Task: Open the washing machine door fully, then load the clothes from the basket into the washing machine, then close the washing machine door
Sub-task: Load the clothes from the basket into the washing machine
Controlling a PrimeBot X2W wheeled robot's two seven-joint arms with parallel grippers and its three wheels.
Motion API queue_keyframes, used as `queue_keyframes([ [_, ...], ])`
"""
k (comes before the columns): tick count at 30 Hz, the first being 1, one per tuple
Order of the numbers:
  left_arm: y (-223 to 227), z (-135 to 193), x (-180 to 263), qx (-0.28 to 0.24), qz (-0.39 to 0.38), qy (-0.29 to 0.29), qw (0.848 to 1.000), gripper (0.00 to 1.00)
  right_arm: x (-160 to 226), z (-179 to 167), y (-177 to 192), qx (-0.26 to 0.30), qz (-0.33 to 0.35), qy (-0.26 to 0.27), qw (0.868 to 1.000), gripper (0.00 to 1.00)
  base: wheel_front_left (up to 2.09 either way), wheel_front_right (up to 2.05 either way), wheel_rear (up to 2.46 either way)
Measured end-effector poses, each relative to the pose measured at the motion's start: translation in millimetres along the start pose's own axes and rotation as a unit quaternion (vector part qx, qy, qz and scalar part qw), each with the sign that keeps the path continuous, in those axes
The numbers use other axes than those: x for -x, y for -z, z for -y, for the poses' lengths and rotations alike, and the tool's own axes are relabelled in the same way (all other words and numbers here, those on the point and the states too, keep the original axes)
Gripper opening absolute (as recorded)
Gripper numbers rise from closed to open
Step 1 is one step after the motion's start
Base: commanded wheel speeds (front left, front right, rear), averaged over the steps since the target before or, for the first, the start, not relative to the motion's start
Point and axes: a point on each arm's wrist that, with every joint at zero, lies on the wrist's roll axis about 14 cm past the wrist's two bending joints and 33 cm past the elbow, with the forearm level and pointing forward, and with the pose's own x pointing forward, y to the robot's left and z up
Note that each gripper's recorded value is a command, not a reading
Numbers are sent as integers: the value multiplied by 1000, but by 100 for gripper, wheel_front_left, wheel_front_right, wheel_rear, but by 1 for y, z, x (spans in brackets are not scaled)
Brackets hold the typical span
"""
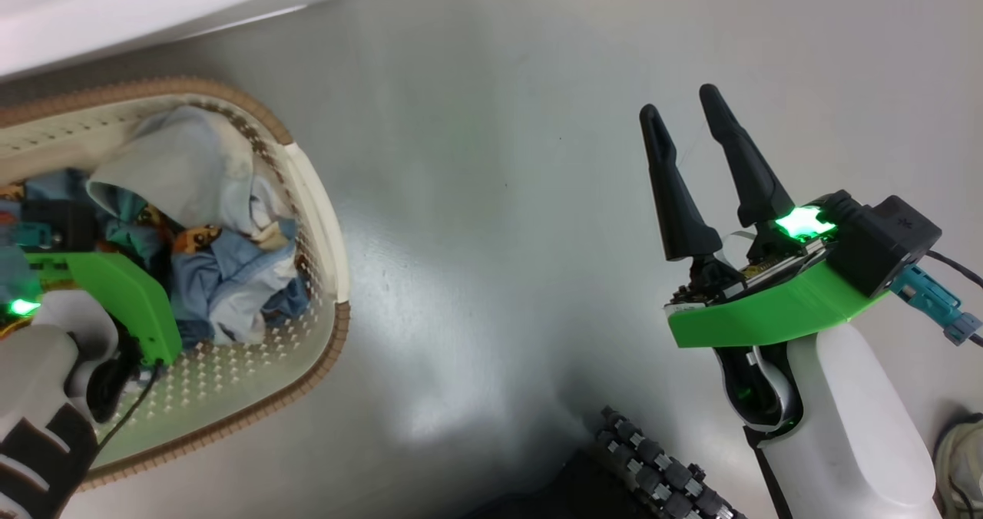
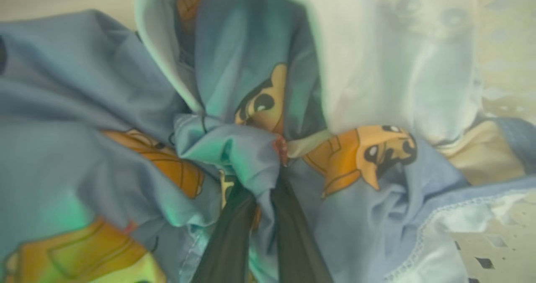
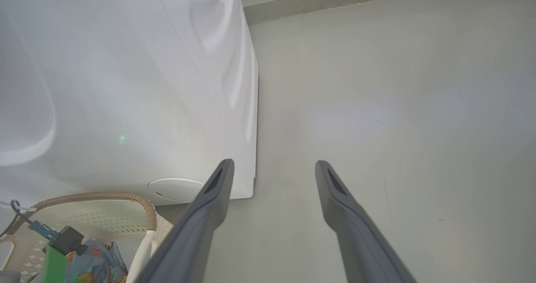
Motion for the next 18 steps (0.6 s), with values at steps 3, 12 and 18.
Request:
queue_keyframes([
  [3, -5, 3, 5, -4, 11, 3, 1000, 0, 0, -1, -4, -1, 6, 0, 1000, 100, 0, 0, 0],
  [12, -33, 17, 28, -2, 75, 11, 997, 0, 0, -8, -27, -6, 34, -10, 999, 100, 0, 0, 0],
  [18, -42, 33, 53, -3, 113, 24, 993, 0, 3, -15, -48, -9, 59, -18, 998, 100, 0, 0, 0],
])
